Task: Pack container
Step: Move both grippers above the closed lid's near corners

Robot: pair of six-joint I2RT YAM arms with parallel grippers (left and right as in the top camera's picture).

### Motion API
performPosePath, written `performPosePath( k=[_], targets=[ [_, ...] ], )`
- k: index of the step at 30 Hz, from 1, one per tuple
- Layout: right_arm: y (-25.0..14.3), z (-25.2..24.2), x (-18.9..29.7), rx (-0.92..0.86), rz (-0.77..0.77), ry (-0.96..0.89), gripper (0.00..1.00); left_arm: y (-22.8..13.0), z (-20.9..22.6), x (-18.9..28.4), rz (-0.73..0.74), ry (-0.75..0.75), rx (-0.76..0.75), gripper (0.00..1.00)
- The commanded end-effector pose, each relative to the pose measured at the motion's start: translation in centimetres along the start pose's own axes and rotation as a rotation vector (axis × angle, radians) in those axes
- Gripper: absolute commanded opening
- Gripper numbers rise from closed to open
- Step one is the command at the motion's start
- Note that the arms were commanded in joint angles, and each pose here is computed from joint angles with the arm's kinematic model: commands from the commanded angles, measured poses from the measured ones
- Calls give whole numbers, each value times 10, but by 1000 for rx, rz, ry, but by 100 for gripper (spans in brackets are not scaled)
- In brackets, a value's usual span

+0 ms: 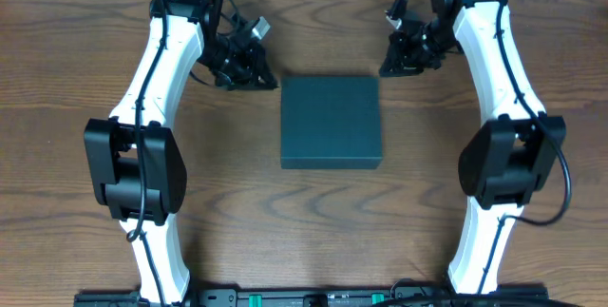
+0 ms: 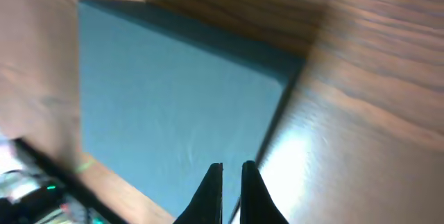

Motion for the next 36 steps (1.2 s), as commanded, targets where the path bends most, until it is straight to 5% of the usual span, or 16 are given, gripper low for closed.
performPosePath(
  k=[1,8,14,28,36],
  targets=[
    [-4,18,25,1,-15,-183,1,-9,5,32,-89,271,-63,6],
    [-18,57,41,29,4,-345,1,-31,-5,85,-258,510,-74,5],
    [-31,85,50,5,4,-397,2,-57,-25,111,-318,518,-110,6],
    [-69,128,112,-9,-166,-574,1,-89,-86,81,-305,513,-274,6],
    [-78,128,122,-5,-235,-605,1,-74,-90,49,-347,483,-340,6]
  ],
)
Point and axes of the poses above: each gripper's point midway between its finger pads, its own x axis back along the fingers, its own z axis along the line the jaws close on, y = z × x, the point moved 8 cm from there along x, back along the fingers, and after that the axes turned 9 degrees about x, right-handed, at the moved point
